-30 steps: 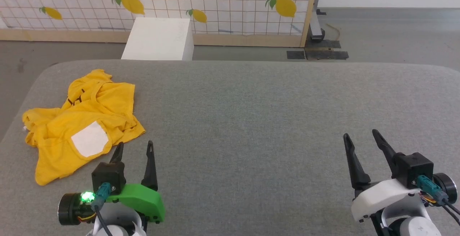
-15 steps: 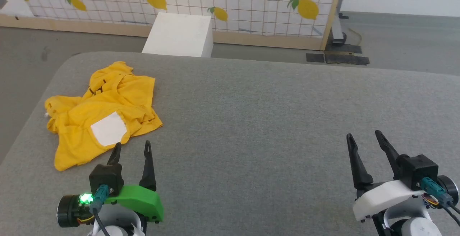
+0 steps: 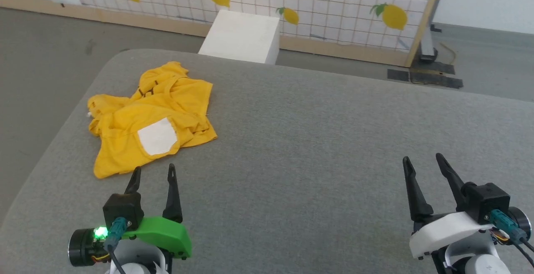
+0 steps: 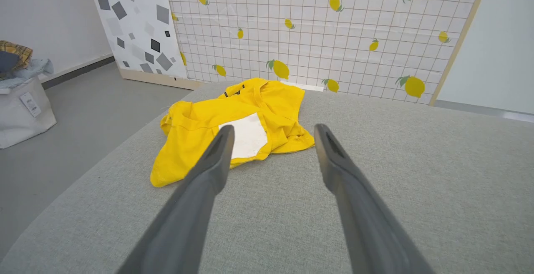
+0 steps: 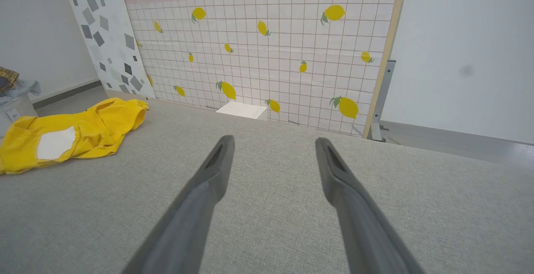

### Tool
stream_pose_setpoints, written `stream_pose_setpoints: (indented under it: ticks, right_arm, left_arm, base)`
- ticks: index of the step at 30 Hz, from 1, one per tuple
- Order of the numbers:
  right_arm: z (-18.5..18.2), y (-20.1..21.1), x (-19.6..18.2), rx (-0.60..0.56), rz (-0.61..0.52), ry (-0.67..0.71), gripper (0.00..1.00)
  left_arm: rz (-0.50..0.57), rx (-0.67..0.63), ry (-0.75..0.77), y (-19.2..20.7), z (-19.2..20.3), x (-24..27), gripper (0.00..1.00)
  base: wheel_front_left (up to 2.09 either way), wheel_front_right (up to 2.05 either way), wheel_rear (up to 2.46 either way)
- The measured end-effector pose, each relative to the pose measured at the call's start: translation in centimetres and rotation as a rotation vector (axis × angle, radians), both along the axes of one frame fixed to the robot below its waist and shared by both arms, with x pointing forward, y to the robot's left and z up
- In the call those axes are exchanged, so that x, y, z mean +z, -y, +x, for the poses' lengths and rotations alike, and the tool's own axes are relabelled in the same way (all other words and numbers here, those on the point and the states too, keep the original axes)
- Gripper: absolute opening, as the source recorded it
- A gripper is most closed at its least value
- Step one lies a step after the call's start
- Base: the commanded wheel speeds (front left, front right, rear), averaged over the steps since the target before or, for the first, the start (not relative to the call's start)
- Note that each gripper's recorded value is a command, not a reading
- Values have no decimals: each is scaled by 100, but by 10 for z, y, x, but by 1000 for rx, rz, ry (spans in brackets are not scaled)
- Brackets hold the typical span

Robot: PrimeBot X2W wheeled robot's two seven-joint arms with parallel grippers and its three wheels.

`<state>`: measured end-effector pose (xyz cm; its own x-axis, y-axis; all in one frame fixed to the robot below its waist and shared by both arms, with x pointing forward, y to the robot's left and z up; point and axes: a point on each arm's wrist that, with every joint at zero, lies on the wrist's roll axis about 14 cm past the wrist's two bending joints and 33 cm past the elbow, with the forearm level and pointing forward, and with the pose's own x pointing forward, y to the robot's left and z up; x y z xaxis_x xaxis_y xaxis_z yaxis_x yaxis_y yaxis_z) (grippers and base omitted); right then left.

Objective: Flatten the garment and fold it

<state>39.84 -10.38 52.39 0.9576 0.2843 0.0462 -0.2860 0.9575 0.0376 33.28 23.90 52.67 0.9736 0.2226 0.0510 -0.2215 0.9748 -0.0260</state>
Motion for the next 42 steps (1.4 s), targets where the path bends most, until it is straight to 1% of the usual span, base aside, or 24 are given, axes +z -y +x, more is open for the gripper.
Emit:
stream_pose_setpoints:
  ticks: [19, 42]
  right_arm:
    - [6, -45, -4, 123, 22, 2, 100]
    - [10, -77, -9, 207, 62, 0, 100]
  left_arm:
    - [-8, 145, 28, -37, -34, 1, 100]
    - [-14, 265, 42, -62, -66, -5, 100]
  base:
    - [0, 0, 0]
    - [0, 0, 0]
